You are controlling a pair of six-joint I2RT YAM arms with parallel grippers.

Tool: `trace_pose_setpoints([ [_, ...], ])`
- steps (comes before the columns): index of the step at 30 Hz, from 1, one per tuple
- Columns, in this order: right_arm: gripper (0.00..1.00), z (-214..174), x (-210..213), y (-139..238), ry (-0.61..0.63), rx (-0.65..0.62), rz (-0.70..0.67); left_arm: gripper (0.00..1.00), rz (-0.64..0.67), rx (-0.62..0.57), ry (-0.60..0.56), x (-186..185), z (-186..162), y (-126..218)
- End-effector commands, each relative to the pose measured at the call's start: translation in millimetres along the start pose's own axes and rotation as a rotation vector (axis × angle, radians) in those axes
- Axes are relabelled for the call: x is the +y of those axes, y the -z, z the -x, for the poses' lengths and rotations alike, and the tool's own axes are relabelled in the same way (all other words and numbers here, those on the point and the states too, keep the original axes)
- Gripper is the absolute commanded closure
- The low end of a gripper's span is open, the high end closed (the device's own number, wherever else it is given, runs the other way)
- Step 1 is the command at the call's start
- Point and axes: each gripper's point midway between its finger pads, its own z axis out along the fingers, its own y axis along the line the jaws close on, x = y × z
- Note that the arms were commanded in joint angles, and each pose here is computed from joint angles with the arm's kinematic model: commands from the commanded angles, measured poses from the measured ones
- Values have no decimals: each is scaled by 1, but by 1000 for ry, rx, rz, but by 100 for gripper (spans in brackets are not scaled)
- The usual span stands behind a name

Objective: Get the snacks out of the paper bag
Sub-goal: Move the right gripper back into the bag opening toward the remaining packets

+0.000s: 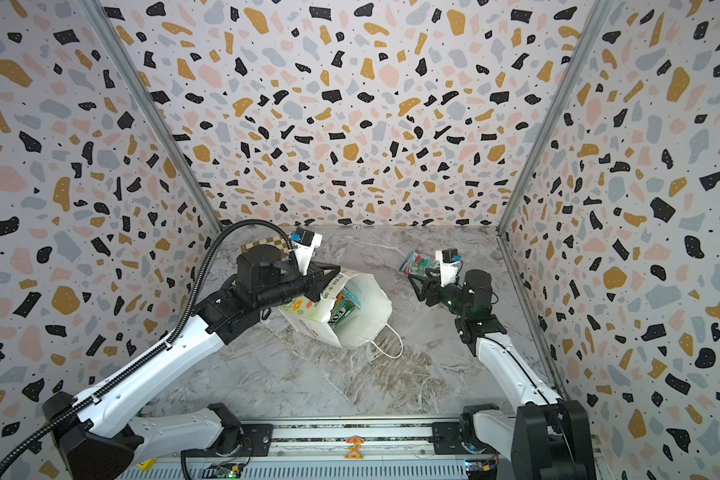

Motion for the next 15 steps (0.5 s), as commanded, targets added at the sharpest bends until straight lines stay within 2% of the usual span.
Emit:
trace_pose_setpoints([
  [1,32,-4,49,1,139,7,187,100,-23,-46,-29,-8,10,8],
  [7,32,-21,101,-5,239,57,357,100,-28,-50,-24,-9,11,9],
  [15,35,-62,126,-32,323,185,366,100,-27,-50,-21,-9,12,8],
])
